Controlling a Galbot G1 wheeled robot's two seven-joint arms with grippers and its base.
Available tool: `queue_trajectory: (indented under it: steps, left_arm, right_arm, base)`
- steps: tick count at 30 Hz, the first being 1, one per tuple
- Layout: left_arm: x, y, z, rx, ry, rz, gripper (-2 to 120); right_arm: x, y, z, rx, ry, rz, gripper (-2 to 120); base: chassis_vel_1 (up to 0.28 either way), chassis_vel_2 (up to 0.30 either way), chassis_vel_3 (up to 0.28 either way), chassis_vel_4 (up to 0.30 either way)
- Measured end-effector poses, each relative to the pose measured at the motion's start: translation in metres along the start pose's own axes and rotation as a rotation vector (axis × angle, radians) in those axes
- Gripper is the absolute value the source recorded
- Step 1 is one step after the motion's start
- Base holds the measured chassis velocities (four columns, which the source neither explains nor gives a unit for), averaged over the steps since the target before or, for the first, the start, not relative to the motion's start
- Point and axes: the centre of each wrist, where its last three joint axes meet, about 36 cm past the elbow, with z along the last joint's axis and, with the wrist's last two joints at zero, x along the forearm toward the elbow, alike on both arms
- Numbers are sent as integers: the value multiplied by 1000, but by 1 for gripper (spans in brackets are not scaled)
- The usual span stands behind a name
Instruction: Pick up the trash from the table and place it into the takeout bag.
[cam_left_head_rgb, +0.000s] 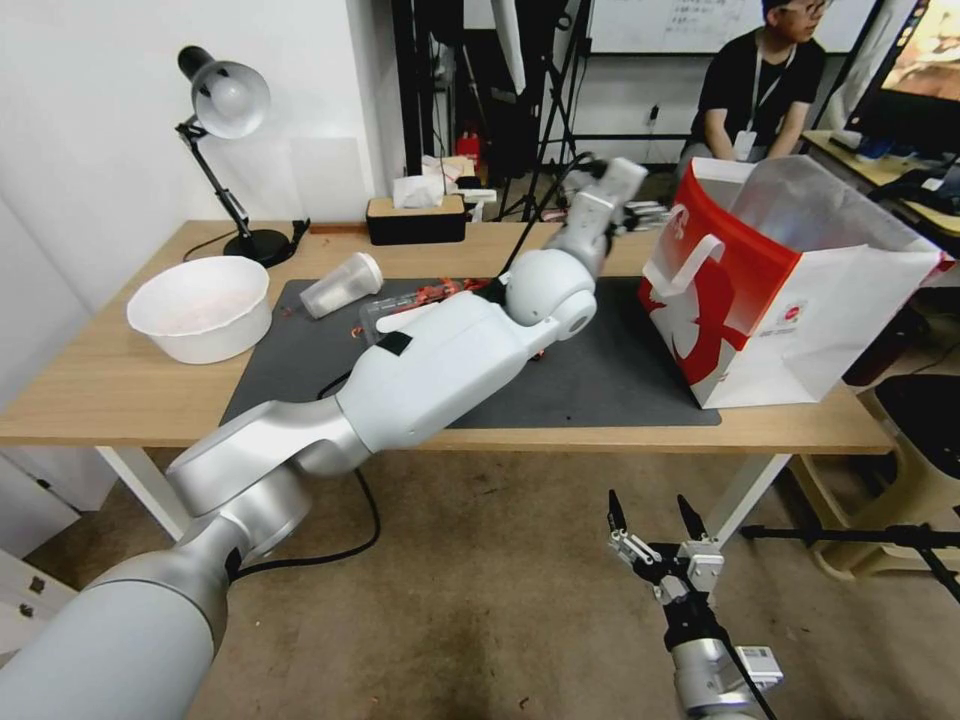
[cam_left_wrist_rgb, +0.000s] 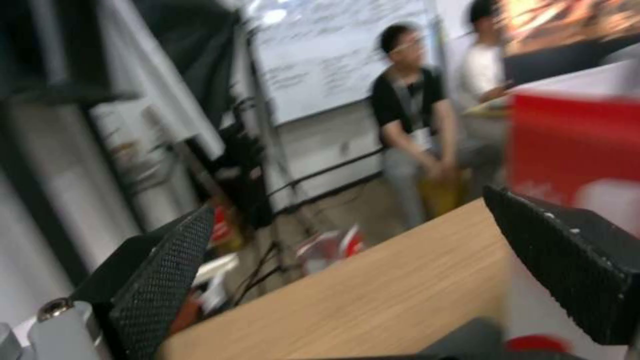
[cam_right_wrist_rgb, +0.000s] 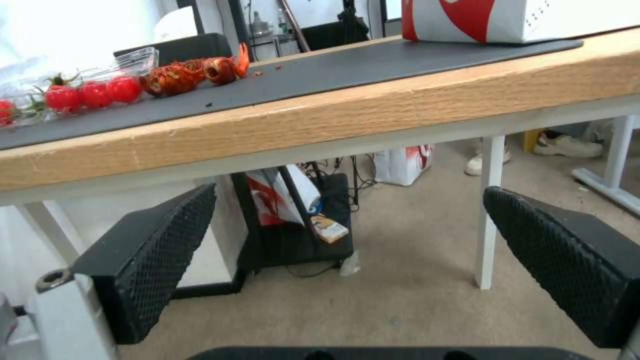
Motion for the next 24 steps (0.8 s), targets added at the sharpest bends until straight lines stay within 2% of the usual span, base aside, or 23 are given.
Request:
queue_trajectory:
  steps: [3, 5, 7, 8, 10, 13, 15, 16, 20, 21, 24]
  left_arm:
    - [8, 5, 1, -6, 15, -101, 100]
    - [10, 5, 2, -2, 23, -128, 100]
    - [15, 7, 6, 12, 49, -207, 100]
    - [15, 7, 6, 12, 49, -207, 100]
    - [22, 12, 14, 29, 65, -257, 100]
    - [28, 17, 22, 36, 72, -283, 100]
    - [34, 28, 36, 40, 91, -315, 100]
    - [34, 28, 36, 40, 91, -315, 100]
    - [47, 51, 59, 56, 128, -359, 100]
    - [47, 51, 59, 56, 128, -359, 100]
    - [56, 70, 70, 59, 146, -401, 100]
  right_arm:
    - [0, 0, 0, 2, 1, -2, 100]
    - [0, -1, 0, 3, 2, -3, 100]
    - [1, -2, 1, 7, 5, -6, 100]
    - [1, -2, 1, 7, 5, -6, 100]
    - [1, -4, 1, 11, 7, -7, 100]
    - [1, -5, 0, 13, 7, -6, 100]
    - [2, -7, 0, 16, 7, -6, 100]
    - [2, -7, 0, 16, 7, -6, 100]
    - [2, -9, 0, 20, 10, -10, 100]
    - [2, -9, 0, 20, 10, -10, 100]
    - [2, -9, 1, 19, 13, -12, 100]
  base:
    - [0, 0, 0, 0]
    - [0, 0, 0, 0]
    - [0, 0, 0, 0]
    - [0, 0, 0, 0]
    - [0, 0, 0, 0]
    - [0, 0, 0, 0]
    - [0, 0, 0, 0]
    - [0, 0, 0, 0]
    - [0, 0, 0, 0]
    - [0, 0, 0, 0]
    - [0, 0, 0, 0]
